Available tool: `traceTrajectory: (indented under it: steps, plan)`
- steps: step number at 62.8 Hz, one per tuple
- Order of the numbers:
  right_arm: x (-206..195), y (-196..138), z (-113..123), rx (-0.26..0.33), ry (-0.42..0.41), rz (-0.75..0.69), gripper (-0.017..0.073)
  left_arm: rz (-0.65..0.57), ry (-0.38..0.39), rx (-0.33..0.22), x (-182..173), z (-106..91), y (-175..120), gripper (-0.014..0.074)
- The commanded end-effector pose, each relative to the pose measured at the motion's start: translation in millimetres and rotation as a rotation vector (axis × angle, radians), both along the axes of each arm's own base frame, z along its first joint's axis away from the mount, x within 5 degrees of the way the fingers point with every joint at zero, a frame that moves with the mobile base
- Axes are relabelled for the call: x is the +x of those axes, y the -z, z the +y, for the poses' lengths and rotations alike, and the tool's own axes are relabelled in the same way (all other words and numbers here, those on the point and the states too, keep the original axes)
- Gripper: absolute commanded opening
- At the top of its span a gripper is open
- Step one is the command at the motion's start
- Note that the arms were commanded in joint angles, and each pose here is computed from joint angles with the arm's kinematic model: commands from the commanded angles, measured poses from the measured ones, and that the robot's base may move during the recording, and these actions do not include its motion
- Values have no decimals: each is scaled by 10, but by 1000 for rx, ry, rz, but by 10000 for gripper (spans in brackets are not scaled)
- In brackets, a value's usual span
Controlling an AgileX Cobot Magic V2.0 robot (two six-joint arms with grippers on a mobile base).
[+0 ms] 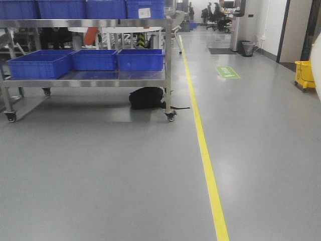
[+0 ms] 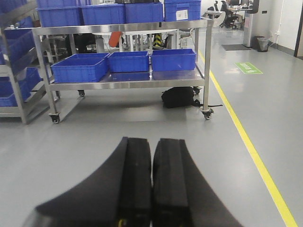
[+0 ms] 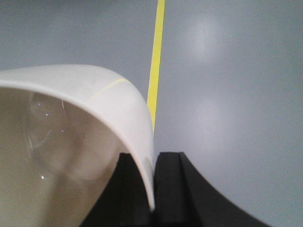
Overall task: Move white bin to right shelf second layer
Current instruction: 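Drive past the blue-bin racks toward the windows carrying the bin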
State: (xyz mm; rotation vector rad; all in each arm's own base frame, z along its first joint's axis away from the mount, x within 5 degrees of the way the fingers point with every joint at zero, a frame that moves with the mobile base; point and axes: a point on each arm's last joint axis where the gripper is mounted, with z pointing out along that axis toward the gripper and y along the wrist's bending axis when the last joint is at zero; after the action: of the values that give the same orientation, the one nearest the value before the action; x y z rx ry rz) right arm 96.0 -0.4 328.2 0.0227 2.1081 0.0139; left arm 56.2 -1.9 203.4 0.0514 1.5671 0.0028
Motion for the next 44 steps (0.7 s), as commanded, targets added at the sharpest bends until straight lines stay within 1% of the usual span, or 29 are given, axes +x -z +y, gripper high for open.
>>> traceTrajectory:
  steps: [1, 44]
  plan:
    - [32, -167, -9, -2, 9, -120, 55, -60, 2, -11, 3, 1, 41, 85]
    - [36, -164, -9, -2, 9, -117, 55, -60, 2, -11, 3, 1, 41, 85]
